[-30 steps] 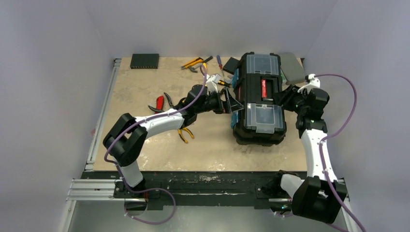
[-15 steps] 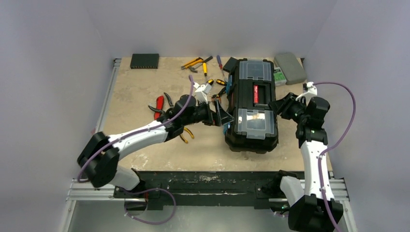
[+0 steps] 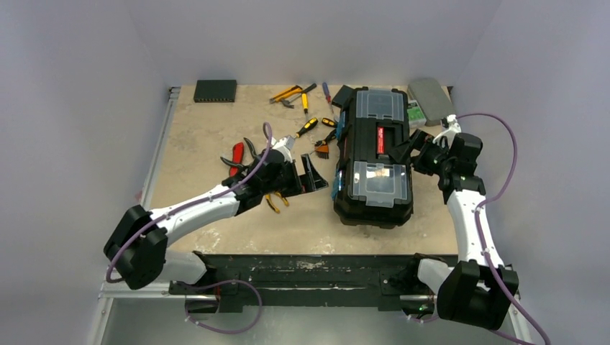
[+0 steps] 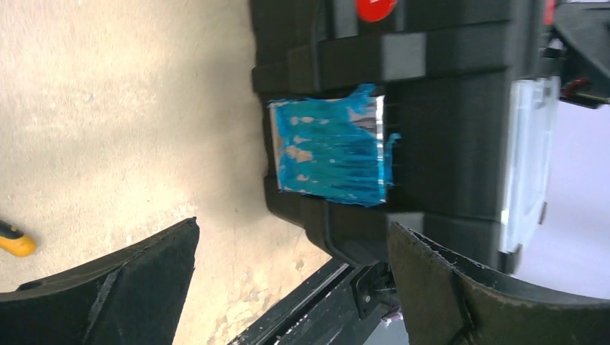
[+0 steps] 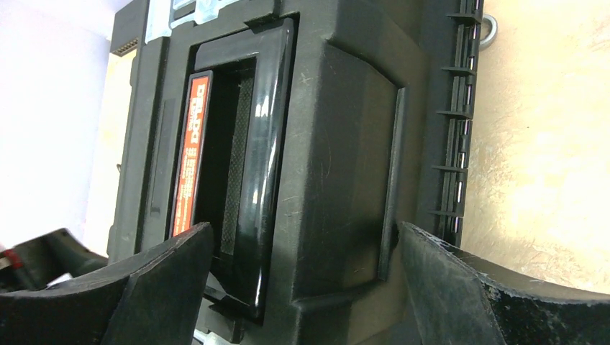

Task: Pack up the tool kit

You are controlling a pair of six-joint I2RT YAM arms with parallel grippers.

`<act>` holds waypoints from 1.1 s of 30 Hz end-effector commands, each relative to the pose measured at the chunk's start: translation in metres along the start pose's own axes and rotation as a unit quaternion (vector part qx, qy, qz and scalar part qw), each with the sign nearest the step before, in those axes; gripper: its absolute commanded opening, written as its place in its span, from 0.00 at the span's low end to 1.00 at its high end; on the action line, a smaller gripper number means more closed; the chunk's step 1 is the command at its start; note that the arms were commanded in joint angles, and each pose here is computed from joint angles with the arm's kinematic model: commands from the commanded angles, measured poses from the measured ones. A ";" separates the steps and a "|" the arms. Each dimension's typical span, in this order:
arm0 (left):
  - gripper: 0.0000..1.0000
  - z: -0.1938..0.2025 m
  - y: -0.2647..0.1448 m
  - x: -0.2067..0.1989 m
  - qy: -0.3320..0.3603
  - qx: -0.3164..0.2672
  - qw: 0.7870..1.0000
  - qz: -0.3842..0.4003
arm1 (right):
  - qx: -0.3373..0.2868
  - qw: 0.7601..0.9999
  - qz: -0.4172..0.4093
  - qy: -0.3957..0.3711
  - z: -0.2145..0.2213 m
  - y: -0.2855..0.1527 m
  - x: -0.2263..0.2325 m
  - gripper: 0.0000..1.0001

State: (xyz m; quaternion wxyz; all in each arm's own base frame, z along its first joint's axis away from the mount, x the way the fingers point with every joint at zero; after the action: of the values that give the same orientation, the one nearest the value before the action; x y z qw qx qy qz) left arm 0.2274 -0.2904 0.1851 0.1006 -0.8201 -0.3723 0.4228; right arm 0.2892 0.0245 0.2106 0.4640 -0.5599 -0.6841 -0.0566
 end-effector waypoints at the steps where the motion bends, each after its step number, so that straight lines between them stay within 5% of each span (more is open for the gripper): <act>1: 1.00 0.000 0.013 -0.008 -0.039 -0.001 0.998 0.056 | 0.097 0.993 0.049 0.035 0.043 0.003 -0.023 0.91; 7: 1.00 0.008 0.033 -0.011 -0.084 0.009 0.988 0.128 | 0.110 0.992 0.043 0.037 0.051 0.003 -0.025 0.89; 14: 1.00 0.008 0.042 -0.016 -0.120 -0.045 0.961 0.245 | 0.115 0.992 0.027 0.040 0.053 0.000 -0.019 0.89; 30: 1.00 0.014 0.077 -0.023 -0.209 -0.026 0.920 0.330 | 0.126 0.991 0.003 0.053 0.059 0.000 -0.014 0.91; 33: 0.91 0.010 0.077 -0.033 -0.202 -0.026 0.916 0.345 | 0.128 0.990 -0.002 0.055 0.060 0.001 -0.014 0.91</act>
State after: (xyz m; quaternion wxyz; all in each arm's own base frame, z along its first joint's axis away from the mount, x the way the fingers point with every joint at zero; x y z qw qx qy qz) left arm 0.2490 -0.3569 0.1171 -0.0880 -0.7679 -0.1615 0.6136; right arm 0.2912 0.0258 0.2093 0.4650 -0.5538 -0.6883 -0.0580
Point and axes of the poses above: each gripper's point midway between its finger pads, its own y axis out along the fingers, its own x axis along the line the jaws close on, z = x × y, the point moved 4 cm from there along -y, back along the fingers, and after that the axes turned 11 degrees about y, right-handed, at the moved point
